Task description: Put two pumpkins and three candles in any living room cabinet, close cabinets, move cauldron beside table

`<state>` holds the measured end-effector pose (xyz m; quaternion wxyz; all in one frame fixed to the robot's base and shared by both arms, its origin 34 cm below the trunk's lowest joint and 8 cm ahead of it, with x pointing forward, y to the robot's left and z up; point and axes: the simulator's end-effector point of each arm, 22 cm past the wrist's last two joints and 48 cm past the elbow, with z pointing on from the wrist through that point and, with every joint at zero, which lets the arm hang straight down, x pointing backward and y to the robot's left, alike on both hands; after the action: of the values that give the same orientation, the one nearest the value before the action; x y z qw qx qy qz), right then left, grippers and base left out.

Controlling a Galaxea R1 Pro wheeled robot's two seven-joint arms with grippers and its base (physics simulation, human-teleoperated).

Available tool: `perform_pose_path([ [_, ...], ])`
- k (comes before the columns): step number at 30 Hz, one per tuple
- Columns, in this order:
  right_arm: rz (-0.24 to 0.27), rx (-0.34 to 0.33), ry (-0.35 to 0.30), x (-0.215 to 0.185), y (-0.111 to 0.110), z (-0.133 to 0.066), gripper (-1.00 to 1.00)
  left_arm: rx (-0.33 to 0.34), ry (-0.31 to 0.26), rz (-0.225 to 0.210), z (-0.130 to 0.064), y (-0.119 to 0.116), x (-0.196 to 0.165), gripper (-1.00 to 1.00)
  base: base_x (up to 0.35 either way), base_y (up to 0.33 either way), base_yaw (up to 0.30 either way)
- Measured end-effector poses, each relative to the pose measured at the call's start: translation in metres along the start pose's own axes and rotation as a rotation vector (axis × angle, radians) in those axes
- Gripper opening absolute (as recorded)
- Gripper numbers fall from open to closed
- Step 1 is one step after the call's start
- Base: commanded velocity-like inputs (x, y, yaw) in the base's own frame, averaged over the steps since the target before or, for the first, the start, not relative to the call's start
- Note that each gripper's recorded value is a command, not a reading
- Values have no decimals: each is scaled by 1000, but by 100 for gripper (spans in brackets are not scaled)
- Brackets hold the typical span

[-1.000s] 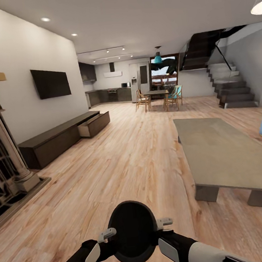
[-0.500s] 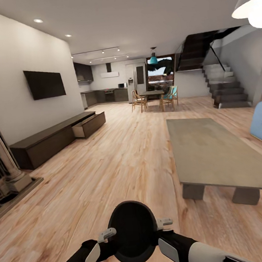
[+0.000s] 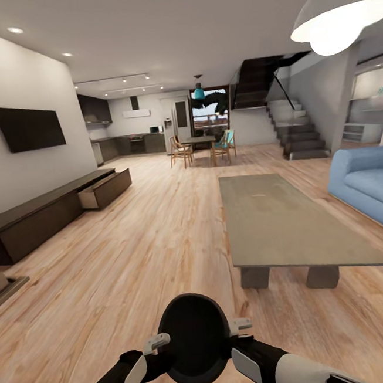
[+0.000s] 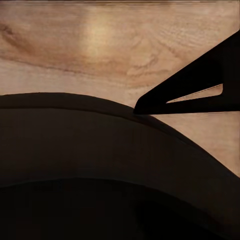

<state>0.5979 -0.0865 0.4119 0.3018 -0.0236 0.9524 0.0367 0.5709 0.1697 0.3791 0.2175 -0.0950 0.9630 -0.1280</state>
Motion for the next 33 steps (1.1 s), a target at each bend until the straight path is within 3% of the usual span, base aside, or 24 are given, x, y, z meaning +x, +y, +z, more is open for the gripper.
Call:
perform_pose_path([
  [8,-2,0,-6,-3,0,-2,-100,1,-6,1,-2,-1,-2,-100,0,-39,-224],
  [17,-2,0,-6,-3,0,-2,-100,2,-6,0,-2,-1,-2,-100,11,-260,-14],
  [33,-2,0,-8,-4,0,-2,-100,2,-8,1,-2,-1,-3,-100,154,-186,0],
])
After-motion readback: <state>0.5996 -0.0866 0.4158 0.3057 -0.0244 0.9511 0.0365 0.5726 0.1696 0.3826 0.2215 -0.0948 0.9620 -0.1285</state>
